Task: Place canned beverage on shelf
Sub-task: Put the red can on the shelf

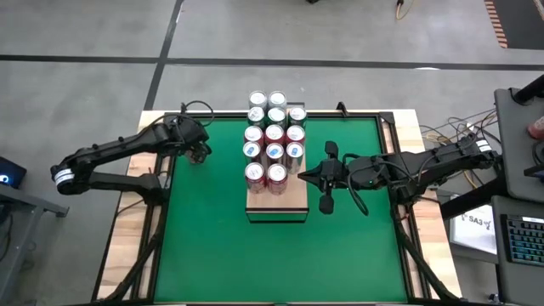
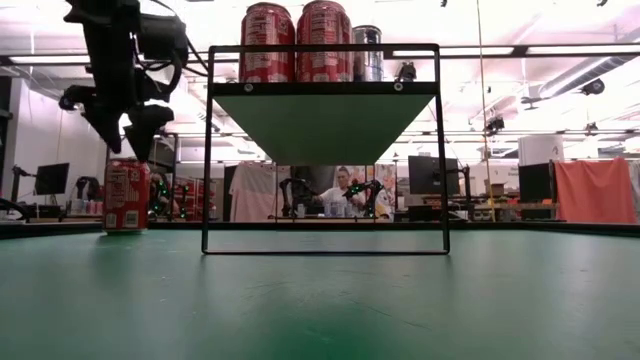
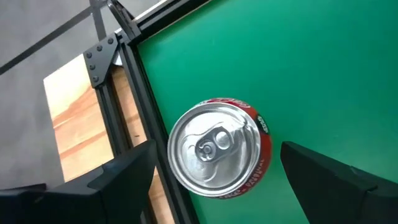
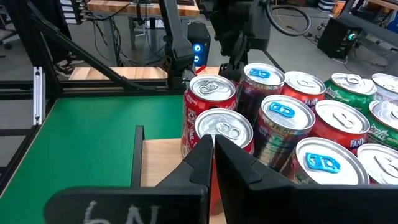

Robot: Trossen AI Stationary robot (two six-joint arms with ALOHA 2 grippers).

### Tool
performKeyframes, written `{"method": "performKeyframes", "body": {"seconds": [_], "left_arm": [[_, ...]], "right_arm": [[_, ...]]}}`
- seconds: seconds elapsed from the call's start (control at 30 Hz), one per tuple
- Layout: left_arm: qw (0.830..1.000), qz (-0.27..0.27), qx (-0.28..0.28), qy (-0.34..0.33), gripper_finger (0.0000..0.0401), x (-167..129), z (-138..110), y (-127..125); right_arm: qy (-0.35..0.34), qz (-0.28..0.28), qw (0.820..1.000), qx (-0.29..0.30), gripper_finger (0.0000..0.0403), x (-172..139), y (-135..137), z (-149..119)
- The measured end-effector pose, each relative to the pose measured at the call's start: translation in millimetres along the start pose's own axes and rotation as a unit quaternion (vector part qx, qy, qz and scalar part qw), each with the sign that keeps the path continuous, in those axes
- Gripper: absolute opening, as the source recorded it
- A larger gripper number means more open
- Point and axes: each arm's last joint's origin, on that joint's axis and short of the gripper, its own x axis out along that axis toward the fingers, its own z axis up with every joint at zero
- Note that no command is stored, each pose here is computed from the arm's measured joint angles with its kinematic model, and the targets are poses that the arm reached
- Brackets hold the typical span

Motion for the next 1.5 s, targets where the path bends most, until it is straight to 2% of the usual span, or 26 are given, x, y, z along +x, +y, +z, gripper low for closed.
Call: {"method": "performKeyframes", "body": {"seconds": [0.77, 1.0, 1.17, 1.3, 1.43, 1.5], "left_arm": [[1.0, 0.006, -0.029, -0.002, 0.0326, 27.9, -15.8, -6.6], [0.999, -0.014, -0.029, 0.004, 0.0283, 23.3, -11.8, -7.2], [1.0, -0.02, -0.021, 0.012, 0.0281, 21.4, -12.7, -7.4], [0.999, -0.023, 0.013, 0.036, 0.0281, 4.4, -11.4, -1.1], [0.998, -0.049, 0.047, -0.008, 0.0281, -30.5, 0.8, 6.6], [0.994, -0.079, 0.073, -0.021, 0.0282, -50.2, 3.4, 12.3]], "right_arm": [[0.0, 0.0, 1.0, 0.008, 0.0009, 0.0, 0.0, -0.2], [0.001, 0.0, 1.0, 0.008, 0.0009, 0.2, 0.0, -0.5], [0.002, 0.0, 1.0, 0.007, 0.0009, 0.4, 0.2, -1.4], [0.002, 0.0, 1.0, 0.007, 0.0009, 0.6, 0.2, -1.5], [0.003, 0.0, 1.0, 0.006, 0.0009, 0.7, 0.4, -2.1], [0.004, 0.0, 1.0, 0.0, 0.0009, 0.8, 0.4, -2.2]]}}
